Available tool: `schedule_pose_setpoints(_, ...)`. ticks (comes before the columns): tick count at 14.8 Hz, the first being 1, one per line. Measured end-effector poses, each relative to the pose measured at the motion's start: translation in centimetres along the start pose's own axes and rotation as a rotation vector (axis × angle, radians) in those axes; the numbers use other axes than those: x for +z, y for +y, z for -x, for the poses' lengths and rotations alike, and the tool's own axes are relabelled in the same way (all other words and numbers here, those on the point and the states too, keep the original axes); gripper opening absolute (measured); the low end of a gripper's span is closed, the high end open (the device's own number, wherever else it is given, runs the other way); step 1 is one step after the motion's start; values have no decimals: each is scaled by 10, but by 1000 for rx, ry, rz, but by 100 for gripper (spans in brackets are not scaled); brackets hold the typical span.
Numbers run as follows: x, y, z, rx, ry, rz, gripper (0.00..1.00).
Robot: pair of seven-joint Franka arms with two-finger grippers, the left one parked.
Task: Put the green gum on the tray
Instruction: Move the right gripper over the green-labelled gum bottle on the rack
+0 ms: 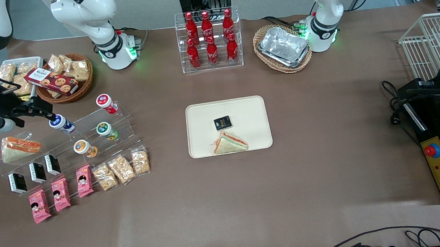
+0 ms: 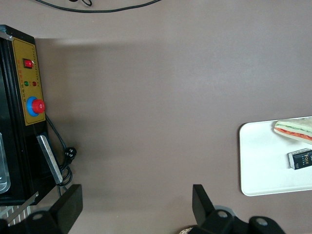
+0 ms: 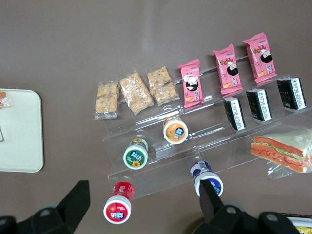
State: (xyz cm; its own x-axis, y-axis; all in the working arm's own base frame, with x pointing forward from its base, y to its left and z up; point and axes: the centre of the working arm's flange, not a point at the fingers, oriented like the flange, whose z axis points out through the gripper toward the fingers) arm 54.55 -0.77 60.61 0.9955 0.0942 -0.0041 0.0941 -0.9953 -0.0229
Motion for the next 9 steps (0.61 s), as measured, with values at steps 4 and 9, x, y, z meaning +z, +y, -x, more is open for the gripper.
schedule_pose_setpoints(4, 0, 0, 0, 0, 0, 0, 100)
schedule_pose_setpoints(9, 1, -2, 0, -18, -4, 0, 100)
